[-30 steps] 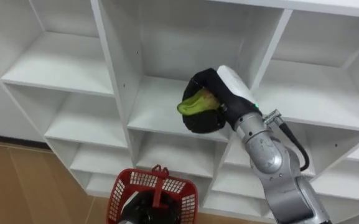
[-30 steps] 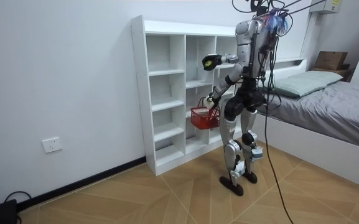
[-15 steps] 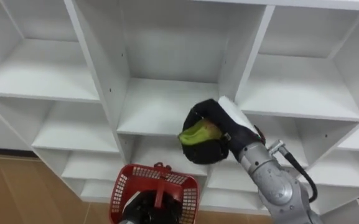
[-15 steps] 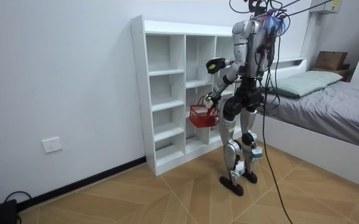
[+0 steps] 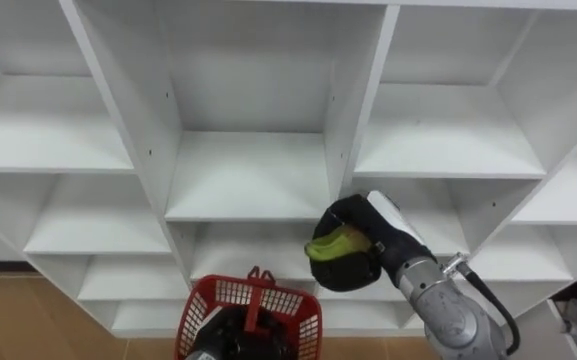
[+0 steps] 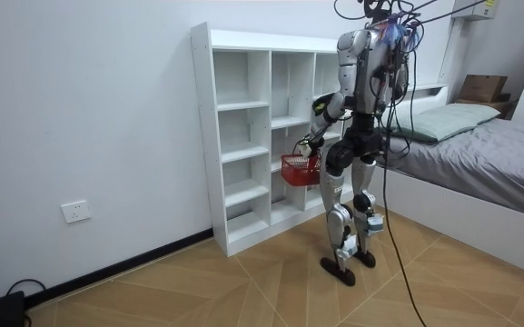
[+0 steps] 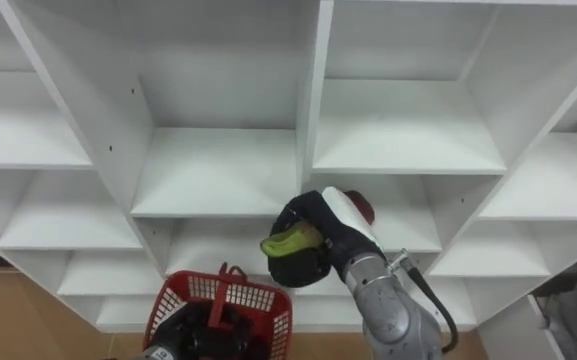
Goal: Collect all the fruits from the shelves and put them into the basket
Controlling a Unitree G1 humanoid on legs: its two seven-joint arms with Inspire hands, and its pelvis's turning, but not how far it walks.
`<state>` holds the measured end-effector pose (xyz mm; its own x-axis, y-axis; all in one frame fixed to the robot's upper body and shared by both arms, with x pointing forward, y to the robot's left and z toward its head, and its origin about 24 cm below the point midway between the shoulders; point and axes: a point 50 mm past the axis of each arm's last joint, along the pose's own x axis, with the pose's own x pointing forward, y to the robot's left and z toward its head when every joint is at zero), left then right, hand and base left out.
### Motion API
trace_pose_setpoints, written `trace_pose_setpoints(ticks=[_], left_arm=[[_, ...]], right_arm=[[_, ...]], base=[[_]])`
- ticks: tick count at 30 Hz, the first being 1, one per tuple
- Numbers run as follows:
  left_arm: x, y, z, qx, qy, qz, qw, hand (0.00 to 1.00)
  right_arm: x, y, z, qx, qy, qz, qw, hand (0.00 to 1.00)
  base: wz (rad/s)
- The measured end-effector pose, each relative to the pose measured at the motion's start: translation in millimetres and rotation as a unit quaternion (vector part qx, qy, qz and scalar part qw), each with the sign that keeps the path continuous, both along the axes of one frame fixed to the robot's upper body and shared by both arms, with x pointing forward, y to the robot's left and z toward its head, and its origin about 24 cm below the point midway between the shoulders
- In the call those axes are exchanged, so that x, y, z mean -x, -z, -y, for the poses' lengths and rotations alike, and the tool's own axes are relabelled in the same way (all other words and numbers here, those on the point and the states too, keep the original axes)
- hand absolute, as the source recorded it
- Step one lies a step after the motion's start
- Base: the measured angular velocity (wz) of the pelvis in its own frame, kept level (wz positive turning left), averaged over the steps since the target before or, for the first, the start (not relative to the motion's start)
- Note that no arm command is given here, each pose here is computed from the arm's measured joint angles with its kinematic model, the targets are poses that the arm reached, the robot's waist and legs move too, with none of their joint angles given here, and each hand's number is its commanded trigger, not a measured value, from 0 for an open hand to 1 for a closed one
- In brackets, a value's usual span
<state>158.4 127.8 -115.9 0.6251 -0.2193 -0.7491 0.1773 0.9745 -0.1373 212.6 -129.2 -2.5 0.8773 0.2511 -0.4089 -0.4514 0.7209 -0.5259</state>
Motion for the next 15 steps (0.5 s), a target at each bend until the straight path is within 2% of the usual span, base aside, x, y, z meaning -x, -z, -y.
trace_pose_setpoints(ticks=[8,15], left_arm=[[-3.8,-1.9,3.1,-0.005,0.017,0.007,1.000,1.00],[-7.9,-3.6,1.3,-0.009,0.020,0.012,1.000,1.00]], right_arm=[[1.7,7.1,0.7,0.002,0.004,-0.015,1.000,1.00],[8.1,28.5,6.6,0.017,0.017,-0.057,0.998,1.00]], base=[[0.00],[0.00]])
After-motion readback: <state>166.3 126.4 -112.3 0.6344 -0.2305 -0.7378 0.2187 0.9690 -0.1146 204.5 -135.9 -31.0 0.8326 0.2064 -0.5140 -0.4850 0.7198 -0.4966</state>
